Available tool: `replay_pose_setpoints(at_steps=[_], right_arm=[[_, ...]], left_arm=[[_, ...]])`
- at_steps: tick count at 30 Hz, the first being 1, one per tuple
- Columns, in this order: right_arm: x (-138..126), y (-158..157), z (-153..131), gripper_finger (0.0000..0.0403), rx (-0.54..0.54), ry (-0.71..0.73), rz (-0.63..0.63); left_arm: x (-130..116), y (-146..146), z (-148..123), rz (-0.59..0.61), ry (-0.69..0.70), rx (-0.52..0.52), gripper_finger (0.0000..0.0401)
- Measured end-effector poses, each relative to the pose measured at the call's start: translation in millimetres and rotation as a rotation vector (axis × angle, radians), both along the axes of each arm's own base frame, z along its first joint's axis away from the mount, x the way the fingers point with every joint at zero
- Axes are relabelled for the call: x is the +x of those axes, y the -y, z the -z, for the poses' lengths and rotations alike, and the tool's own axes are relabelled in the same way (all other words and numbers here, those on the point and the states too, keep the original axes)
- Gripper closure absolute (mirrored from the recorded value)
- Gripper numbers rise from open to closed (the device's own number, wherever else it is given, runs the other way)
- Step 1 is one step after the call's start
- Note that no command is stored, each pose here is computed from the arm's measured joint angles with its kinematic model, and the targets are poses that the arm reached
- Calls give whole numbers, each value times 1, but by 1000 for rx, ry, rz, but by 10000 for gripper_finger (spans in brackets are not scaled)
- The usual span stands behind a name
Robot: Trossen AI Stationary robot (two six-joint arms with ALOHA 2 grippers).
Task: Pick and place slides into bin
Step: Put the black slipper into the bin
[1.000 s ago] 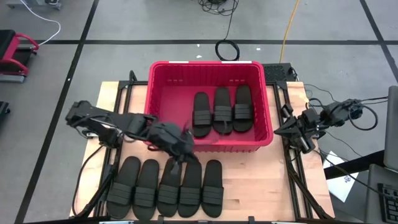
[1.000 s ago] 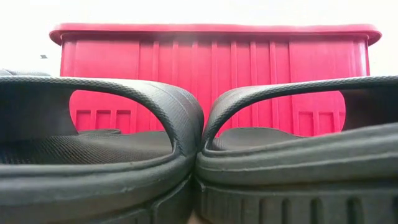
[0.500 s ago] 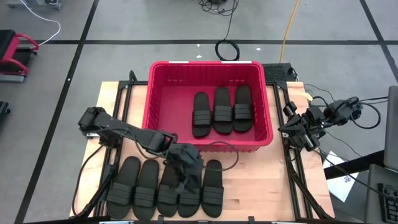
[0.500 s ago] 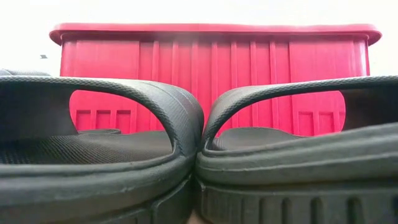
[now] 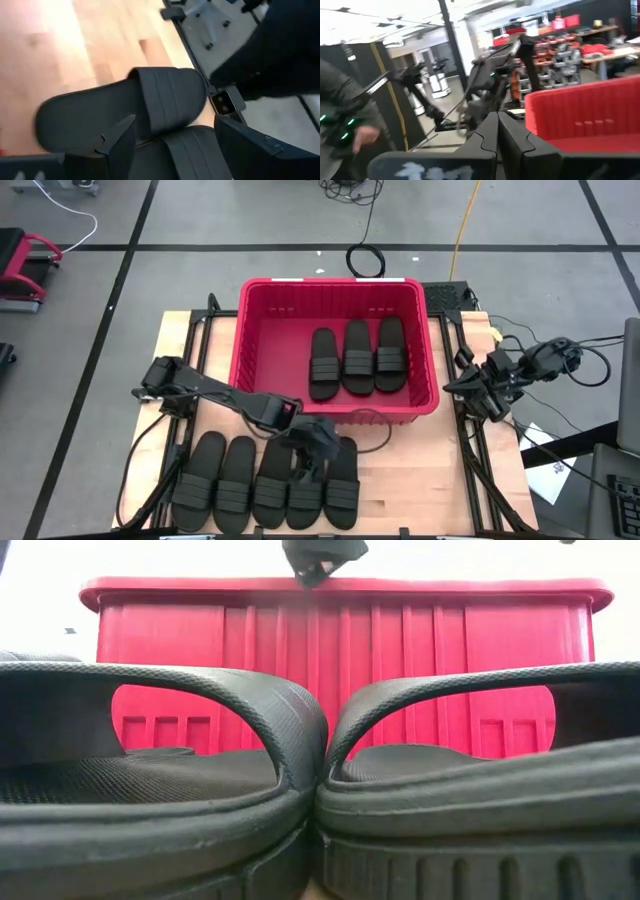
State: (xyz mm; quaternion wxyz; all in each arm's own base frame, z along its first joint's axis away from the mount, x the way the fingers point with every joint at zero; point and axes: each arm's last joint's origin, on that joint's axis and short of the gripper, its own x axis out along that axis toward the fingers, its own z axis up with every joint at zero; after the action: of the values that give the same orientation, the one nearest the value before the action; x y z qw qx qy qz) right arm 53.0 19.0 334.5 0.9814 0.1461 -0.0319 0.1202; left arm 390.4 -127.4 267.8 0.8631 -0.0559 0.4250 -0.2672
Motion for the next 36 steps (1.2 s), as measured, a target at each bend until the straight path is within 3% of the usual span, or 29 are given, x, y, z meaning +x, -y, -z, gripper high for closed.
replay_pose_setpoints(at_steps=[6,13,24,36], right_arm=[[0,1,-1,403,25,1,30],[0,0,-2,403,24,14,-19],[-1,-3,-2,403,53,5,-132],[-2,-4,-2,403,51,6,-162]], left_arm=[[11,18,21,90,24,-33,161],[28,31,46,-29,44,-33,148],[48,17,84,-113,-21,-65,115],[48,38,113,-9,-141,-204,127]])
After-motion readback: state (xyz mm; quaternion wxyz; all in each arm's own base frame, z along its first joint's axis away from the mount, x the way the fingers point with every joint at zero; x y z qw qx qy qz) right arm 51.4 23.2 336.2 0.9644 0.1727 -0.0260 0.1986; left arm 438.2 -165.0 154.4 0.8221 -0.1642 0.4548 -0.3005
